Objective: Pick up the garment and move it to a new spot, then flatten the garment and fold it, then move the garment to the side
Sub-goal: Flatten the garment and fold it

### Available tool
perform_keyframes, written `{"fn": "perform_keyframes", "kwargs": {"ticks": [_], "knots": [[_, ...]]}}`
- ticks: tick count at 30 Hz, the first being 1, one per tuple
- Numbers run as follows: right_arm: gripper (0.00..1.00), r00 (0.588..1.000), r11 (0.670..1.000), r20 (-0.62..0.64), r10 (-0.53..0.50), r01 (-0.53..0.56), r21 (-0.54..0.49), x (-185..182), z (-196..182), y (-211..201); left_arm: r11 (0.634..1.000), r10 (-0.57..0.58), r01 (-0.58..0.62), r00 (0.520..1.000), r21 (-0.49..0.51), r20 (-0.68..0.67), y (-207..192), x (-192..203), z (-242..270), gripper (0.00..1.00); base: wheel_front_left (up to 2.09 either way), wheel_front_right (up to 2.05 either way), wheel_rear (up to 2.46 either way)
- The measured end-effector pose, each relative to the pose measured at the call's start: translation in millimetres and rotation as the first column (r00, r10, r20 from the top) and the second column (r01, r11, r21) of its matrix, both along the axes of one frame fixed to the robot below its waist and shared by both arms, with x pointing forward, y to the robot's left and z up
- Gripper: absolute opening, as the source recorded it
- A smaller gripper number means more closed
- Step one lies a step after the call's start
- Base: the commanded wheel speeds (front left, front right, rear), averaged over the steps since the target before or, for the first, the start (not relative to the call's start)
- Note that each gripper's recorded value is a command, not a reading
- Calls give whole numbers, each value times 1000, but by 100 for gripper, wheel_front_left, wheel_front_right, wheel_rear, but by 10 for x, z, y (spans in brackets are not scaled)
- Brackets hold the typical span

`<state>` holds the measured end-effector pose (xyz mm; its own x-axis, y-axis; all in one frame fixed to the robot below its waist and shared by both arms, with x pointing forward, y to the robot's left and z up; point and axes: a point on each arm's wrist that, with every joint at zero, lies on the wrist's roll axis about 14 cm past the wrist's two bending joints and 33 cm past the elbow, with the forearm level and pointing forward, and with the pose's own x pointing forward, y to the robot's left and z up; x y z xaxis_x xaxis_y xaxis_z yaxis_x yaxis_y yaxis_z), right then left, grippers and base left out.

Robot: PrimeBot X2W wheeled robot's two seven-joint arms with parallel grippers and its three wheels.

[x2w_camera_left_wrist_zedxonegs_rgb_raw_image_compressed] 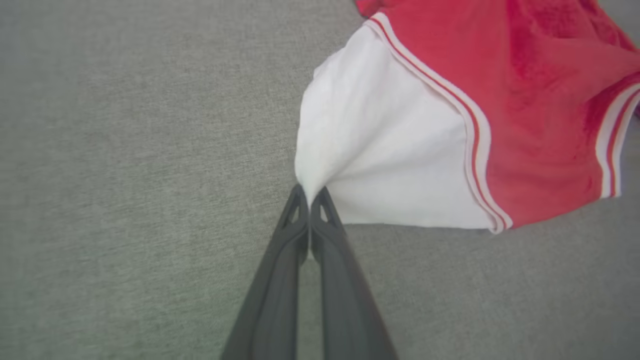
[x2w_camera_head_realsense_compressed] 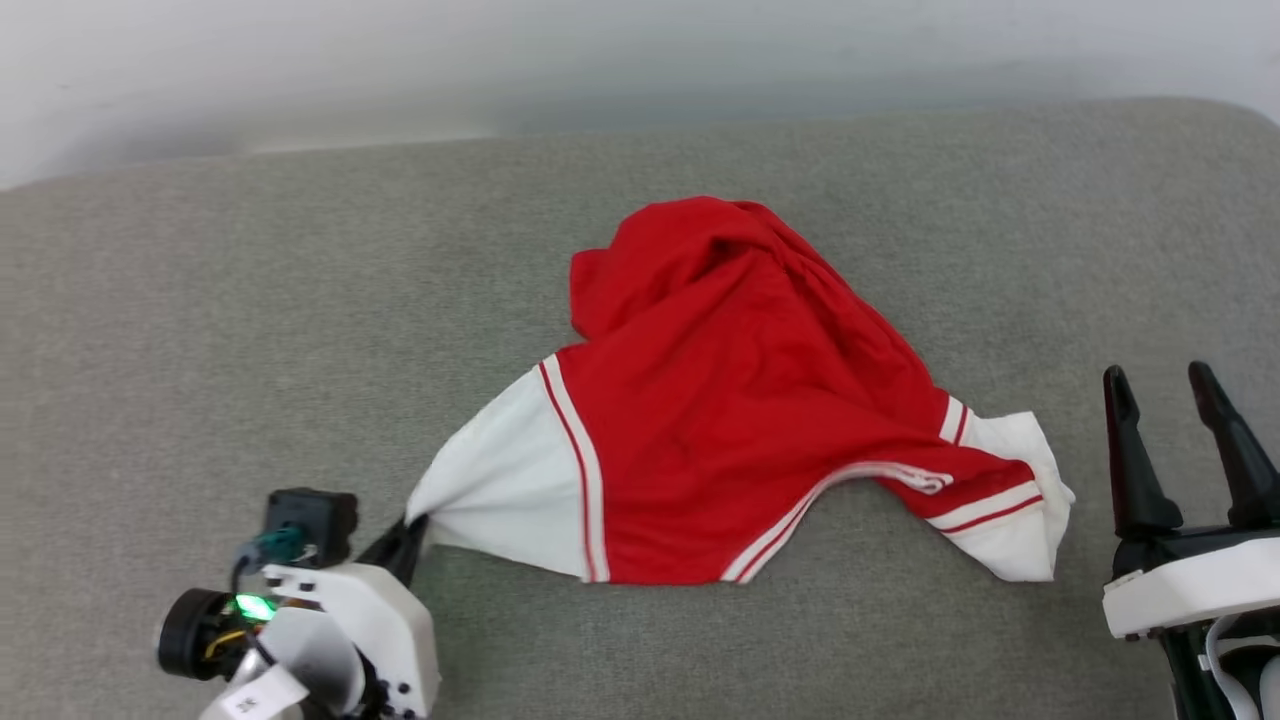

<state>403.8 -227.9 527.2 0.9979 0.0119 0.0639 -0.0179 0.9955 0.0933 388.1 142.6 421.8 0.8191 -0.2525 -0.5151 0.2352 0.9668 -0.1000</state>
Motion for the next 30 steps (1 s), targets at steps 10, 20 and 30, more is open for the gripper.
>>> {"fn": "perform_keyframes", "kwargs": {"ticks": [10,20,30], "knots": [[100,994,999,-98,41,-40,7,-17,-196,177,941,330,-339,920,7,213,956,-103,464,0,0,0,0],[100,950,1000,-313,15,-21,-16,-95,-600,95,952,296,-305,931,7,211,865,-244,350,100,0,0,0],[100,779,979,-620,95,-186,-83,-271,-820,317,980,189,-193,841,-46,507,623,-133,902,100,0,0,0]]}}
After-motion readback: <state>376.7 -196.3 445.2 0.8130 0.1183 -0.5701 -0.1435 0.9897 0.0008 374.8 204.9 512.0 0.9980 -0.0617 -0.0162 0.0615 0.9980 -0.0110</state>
